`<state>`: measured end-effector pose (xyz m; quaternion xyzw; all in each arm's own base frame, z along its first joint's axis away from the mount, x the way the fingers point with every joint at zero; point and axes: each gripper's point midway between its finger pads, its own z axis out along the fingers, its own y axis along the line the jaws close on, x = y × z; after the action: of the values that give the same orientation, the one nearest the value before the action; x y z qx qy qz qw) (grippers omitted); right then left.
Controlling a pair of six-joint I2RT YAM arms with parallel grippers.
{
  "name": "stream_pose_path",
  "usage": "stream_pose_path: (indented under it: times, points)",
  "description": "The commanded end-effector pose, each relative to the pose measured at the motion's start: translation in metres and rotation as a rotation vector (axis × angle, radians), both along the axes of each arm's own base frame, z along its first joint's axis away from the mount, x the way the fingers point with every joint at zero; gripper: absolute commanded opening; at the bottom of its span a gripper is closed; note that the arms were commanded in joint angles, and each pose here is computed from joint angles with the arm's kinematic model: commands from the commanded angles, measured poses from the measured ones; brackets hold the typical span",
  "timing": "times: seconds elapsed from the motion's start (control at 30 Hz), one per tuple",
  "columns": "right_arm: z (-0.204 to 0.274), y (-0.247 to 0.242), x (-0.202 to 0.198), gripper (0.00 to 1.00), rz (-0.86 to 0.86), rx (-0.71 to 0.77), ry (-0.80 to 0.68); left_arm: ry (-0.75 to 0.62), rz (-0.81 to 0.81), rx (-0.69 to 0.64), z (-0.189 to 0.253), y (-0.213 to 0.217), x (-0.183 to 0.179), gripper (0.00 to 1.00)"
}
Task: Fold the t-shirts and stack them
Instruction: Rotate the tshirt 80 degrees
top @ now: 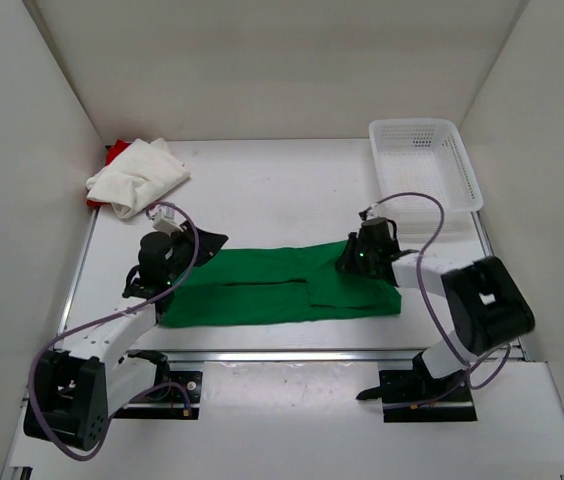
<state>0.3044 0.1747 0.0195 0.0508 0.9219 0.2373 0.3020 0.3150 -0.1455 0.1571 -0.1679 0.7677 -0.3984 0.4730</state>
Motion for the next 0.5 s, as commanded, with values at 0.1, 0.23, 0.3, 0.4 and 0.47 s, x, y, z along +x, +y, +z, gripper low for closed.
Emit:
stream_pose_path:
  times: [0.1, 0.23, 0.3, 0.4, 0.47]
  points:
    - [-0.015, 0.05, 0.048, 0.01, 0.129, 0.012, 0.061, 0.11, -0.153, 0.08, -0.039, -0.022, -0.025, 0.3]
    - [-0.014, 0.075, 0.133, 0.02, 0.159, 0.037, 0.05, 0.126, -0.211, 0.103, -0.043, -0.029, -0.032, 0.3]
    - [-0.015, 0.08, 0.169, 0.02, 0.175, 0.028, 0.071, 0.13, -0.191, 0.107, -0.044, -0.024, -0.031, 0.31]
    - [-0.01, 0.097, 0.225, 0.03, 0.195, 0.027, 0.061, 0.134, -0.182, 0.117, -0.048, -0.019, -0.035, 0.31]
    - [0.007, 0.11, 0.271, 0.03, 0.212, 0.082, 0.001, 0.149, -0.186, 0.129, -0.051, -0.019, -0.033, 0.32]
